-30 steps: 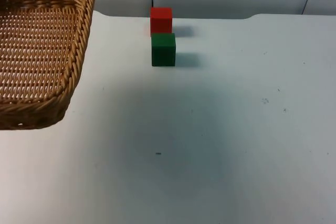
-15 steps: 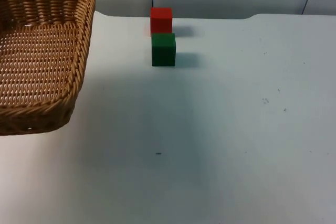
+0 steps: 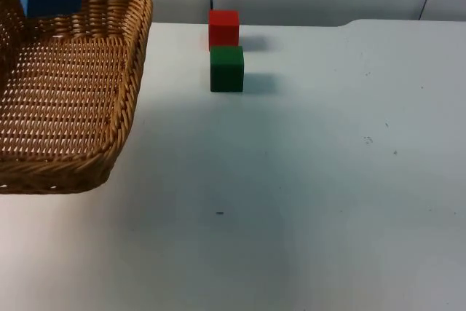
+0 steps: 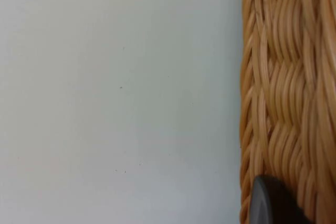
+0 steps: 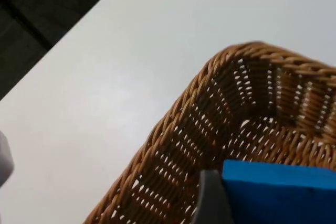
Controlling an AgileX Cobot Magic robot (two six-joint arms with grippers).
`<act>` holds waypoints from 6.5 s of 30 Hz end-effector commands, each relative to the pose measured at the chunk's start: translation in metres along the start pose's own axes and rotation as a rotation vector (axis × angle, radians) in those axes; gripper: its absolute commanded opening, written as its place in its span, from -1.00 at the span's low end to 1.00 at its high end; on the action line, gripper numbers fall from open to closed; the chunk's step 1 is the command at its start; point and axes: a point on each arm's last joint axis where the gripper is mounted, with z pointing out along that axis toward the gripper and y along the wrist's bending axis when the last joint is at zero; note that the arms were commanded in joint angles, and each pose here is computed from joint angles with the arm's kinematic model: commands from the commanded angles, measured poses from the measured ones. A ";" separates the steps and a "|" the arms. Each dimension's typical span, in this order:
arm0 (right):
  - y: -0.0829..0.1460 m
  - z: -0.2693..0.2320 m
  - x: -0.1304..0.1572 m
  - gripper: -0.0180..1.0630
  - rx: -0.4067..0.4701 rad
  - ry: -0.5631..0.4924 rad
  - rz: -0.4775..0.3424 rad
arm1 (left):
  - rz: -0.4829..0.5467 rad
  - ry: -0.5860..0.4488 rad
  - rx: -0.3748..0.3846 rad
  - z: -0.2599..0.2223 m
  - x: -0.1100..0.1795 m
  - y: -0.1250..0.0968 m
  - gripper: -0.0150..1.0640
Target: Pick up the basket with the left hand and place the blue cube into the basket with the right hand.
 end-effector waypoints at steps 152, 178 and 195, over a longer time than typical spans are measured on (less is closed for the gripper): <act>-0.045 -0.374 0.171 0.93 -0.045 -0.470 -0.339 | 0.123 -0.099 -0.186 -0.013 -0.030 -0.004 0.44; -0.045 -0.374 0.170 0.93 -0.043 -0.477 -0.349 | 0.432 -0.898 -0.266 -0.206 0.103 -0.148 0.44; -0.048 -0.369 0.182 0.93 -0.022 -0.335 -0.389 | 0.359 -0.760 -0.423 -0.188 0.196 -0.106 0.44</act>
